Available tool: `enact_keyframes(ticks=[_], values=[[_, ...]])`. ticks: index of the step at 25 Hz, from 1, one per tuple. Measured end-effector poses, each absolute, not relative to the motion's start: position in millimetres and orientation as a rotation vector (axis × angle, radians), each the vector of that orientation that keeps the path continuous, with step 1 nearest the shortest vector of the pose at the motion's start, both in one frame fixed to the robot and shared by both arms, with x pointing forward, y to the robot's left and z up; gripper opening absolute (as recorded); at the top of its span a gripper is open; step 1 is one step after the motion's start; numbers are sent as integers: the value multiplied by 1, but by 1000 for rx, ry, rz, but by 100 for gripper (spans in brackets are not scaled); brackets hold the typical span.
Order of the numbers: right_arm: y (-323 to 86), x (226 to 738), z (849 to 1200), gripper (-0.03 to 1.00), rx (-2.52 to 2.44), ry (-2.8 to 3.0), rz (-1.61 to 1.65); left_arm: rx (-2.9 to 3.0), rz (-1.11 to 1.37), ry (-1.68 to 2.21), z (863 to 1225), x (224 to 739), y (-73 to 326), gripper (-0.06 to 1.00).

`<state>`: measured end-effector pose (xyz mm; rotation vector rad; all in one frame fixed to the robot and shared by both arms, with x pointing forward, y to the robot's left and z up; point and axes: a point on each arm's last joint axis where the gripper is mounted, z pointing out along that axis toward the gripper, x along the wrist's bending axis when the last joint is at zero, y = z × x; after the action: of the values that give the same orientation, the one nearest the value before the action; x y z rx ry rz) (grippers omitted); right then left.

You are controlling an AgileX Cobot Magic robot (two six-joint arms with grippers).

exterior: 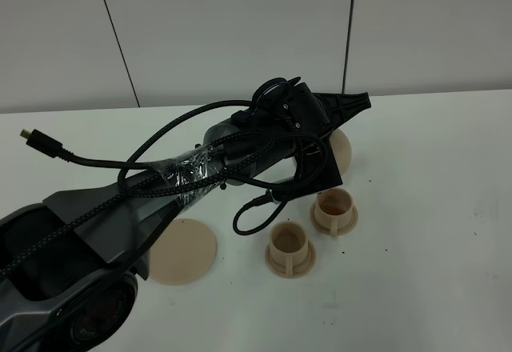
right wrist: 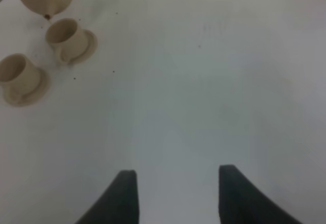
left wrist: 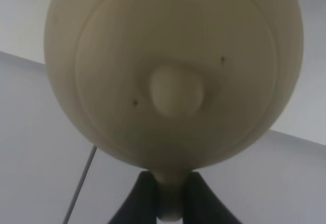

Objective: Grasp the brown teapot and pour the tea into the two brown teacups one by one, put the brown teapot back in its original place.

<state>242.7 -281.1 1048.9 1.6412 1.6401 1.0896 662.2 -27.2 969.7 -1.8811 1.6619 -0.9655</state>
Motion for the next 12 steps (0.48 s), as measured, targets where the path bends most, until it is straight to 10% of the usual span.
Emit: enact_keyframes(ticks=[12], values=[[-281,243,1049,36,1641,1640,1090,-1828,-951,1702,970,662,-28,17]])
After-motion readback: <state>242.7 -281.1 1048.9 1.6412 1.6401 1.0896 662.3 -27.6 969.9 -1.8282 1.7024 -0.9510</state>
